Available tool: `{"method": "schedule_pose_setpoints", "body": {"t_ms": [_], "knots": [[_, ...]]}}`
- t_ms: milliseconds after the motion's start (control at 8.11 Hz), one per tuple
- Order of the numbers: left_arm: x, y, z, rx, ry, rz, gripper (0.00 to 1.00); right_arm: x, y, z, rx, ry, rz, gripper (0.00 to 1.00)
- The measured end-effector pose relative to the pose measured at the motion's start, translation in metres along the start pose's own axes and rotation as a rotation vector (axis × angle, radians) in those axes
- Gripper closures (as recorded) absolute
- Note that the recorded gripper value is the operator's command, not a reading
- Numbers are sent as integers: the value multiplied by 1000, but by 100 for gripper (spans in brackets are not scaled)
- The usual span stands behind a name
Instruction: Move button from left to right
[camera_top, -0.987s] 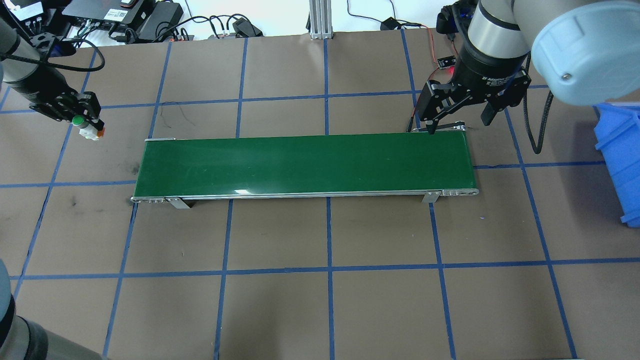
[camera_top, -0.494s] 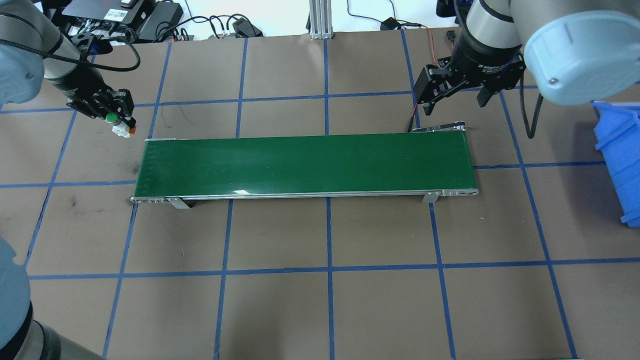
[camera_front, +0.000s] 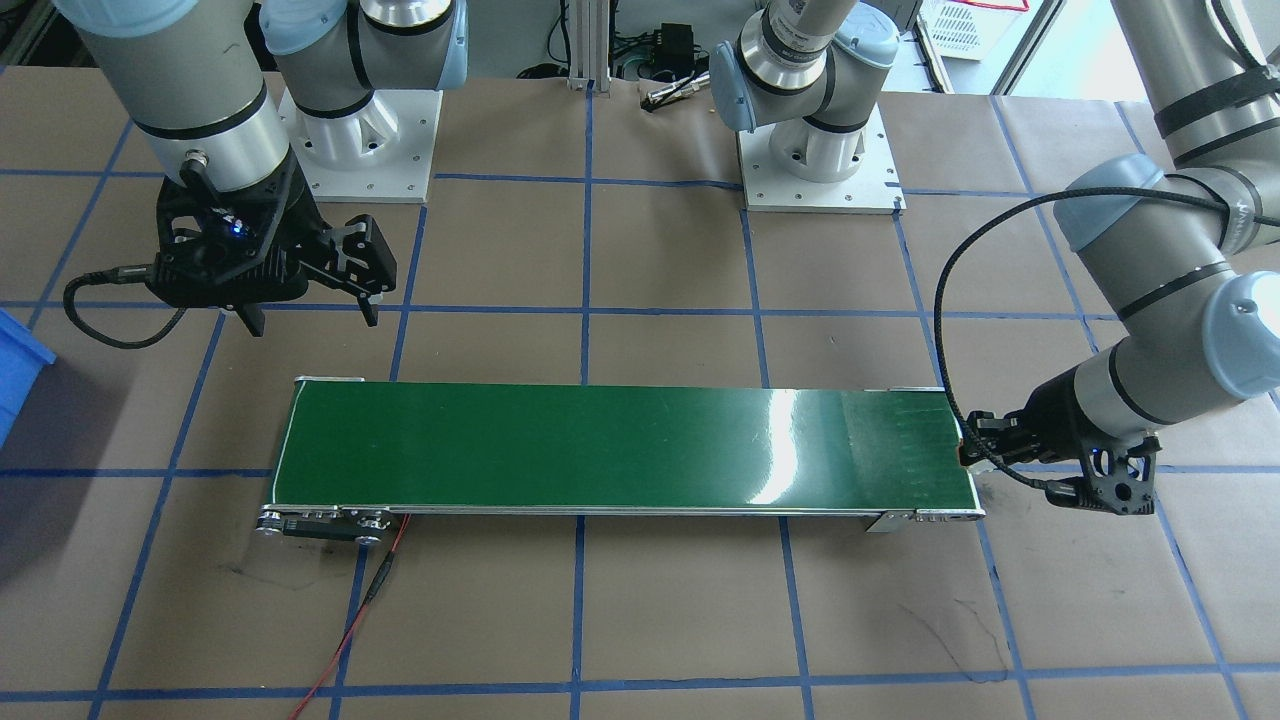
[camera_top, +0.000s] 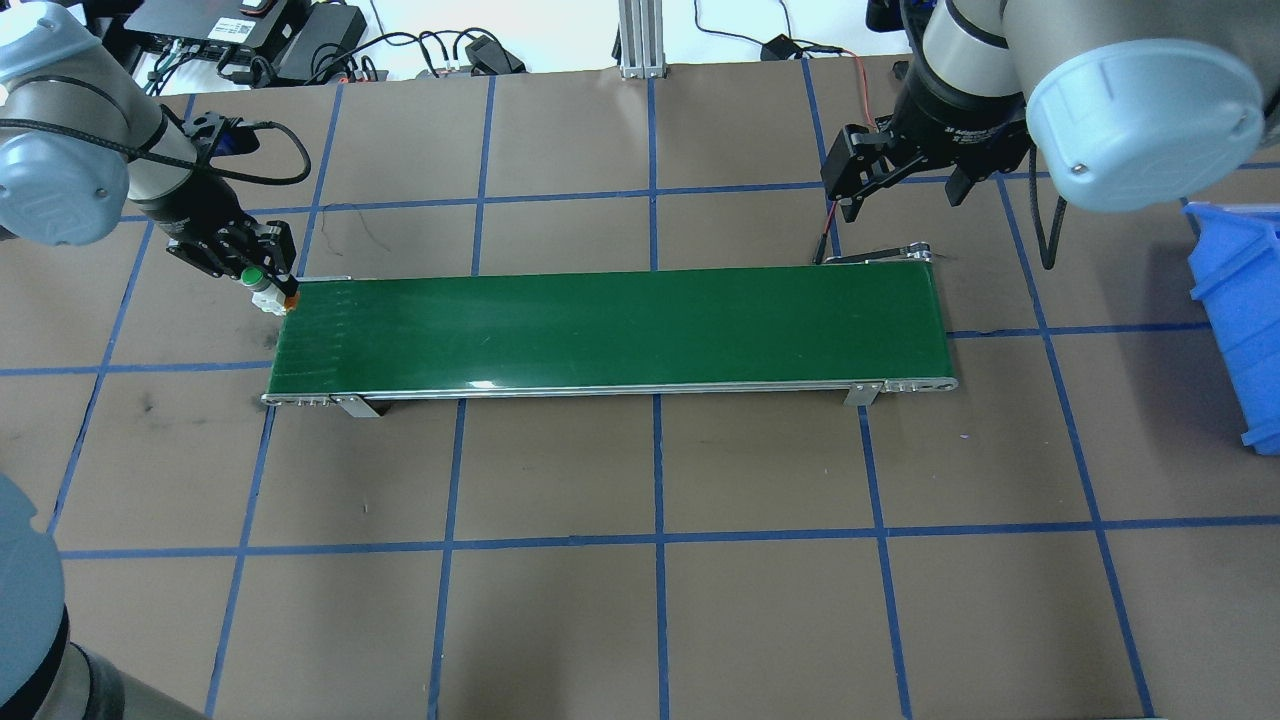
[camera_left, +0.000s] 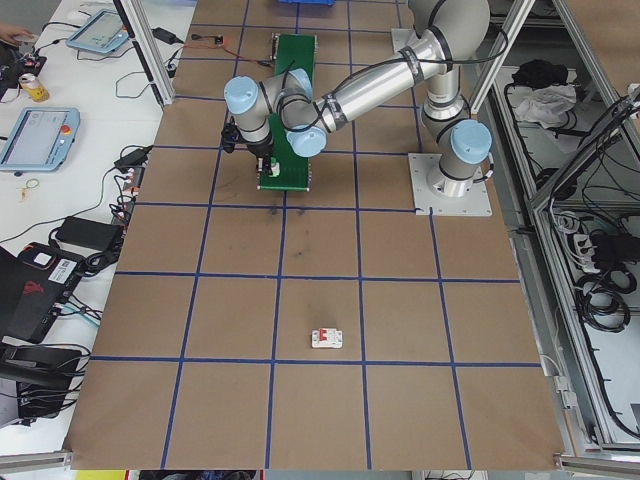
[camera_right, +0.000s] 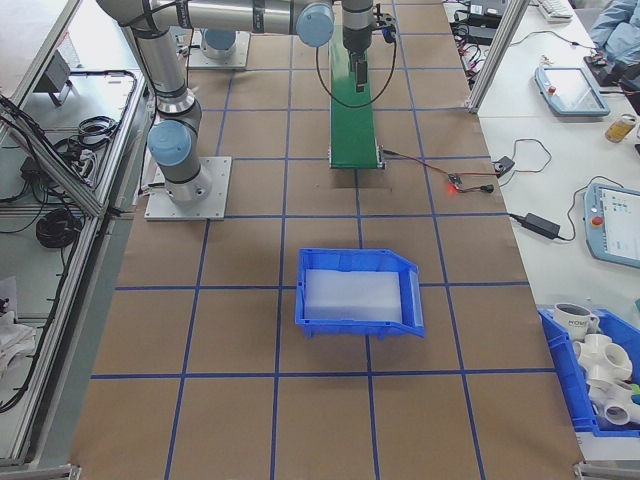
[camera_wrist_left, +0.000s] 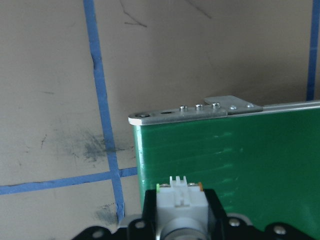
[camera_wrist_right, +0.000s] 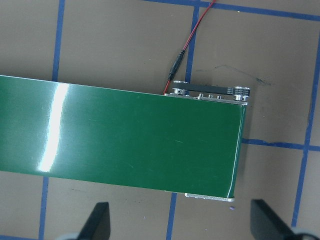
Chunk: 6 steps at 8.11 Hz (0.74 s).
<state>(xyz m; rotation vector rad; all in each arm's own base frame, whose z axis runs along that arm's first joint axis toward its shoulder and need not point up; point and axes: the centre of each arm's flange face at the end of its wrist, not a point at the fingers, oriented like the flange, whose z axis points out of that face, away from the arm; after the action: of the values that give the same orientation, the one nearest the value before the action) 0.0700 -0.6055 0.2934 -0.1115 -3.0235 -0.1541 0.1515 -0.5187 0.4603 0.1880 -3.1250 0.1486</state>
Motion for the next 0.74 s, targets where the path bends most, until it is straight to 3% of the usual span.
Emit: {"method": "schedule_pose_setpoints", "body": {"t_ms": [247, 370, 494, 617, 740], "knots": [[2, 9, 20, -25, 7, 0, 100, 0, 0, 1, -3, 0, -1, 0], [3, 12, 28, -34, 10, -1, 40, 0, 0, 2, -5, 0, -2, 0], [4, 14, 30, -37, 10, -2, 8, 0, 1, 2, -6, -1, -4, 0], [4, 16, 29, -37, 6, -2, 0, 0, 1, 2, -8, 0, -8, 0], [5, 17, 26, -37, -1, -1, 0, 0, 1, 2, -9, 0, -11, 0]]}}
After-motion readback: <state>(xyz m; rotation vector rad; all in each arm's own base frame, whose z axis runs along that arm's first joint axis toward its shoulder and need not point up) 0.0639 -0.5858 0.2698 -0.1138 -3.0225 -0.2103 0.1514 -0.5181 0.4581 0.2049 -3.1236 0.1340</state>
